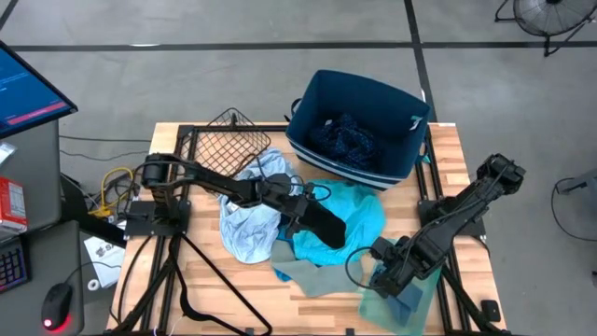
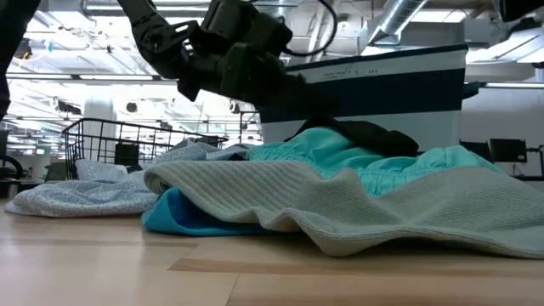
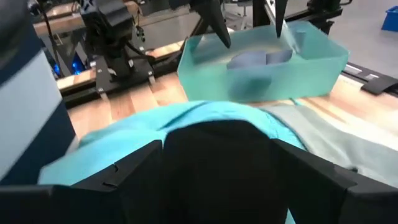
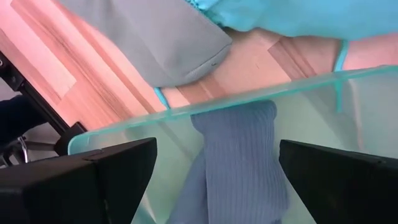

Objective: Pick & Place Cloths
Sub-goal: Put the black sock into the green bin

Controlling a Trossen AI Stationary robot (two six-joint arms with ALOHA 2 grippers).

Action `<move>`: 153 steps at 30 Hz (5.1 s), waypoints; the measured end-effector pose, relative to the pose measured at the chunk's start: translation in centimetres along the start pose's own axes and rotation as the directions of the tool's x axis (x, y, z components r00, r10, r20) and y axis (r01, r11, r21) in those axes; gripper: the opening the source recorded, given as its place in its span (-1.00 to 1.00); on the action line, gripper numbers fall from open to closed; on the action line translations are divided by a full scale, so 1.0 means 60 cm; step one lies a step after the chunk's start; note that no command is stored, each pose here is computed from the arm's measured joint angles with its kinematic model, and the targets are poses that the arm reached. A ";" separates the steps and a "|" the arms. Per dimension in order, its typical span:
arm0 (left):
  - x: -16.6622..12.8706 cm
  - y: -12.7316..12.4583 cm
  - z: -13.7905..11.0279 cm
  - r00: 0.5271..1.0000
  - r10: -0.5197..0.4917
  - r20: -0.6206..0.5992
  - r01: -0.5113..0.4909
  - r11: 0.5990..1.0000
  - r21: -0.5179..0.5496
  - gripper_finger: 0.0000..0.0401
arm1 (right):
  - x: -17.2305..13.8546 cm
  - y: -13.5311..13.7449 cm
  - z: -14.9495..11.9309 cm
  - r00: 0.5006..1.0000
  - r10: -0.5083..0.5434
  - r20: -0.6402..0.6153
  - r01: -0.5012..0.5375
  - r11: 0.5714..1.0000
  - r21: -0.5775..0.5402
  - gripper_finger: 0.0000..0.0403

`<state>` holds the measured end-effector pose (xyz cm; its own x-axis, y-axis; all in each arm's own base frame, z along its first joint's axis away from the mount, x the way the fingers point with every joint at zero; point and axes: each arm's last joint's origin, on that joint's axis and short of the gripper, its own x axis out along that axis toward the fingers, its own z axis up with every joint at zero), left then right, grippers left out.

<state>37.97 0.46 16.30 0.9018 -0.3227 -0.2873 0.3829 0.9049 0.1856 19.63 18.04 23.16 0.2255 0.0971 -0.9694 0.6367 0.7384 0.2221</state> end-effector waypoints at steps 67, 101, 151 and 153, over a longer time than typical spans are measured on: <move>-0.066 0.004 -0.031 0.996 0.082 0.026 -0.081 0.997 -0.012 0.38 | -0.020 0.028 0.052 0.941 0.230 0.247 -0.254 0.965 0.068 0.62; -0.093 -0.008 0.034 0.970 0.229 0.077 -0.215 0.964 -0.154 -0.99 | -0.021 0.027 0.058 0.921 0.207 0.331 -0.238 0.970 0.056 0.62; -0.259 0.022 0.169 0.878 0.335 0.343 -0.305 0.942 -0.140 -0.99 | -0.078 -0.047 0.271 0.733 0.206 0.648 -0.122 0.977 -0.173 0.62; -0.259 0.020 0.170 0.890 0.288 0.354 -0.254 0.957 -0.140 -0.99 | -0.108 -0.045 0.275 0.650 0.281 0.706 -0.158 0.959 -0.236 0.62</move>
<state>26.46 3.73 30.56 0.9836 -0.1249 0.1303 0.1095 0.9868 0.1191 28.65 4.41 30.56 0.8461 -0.2010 -0.4936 0.4009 0.8503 0.3409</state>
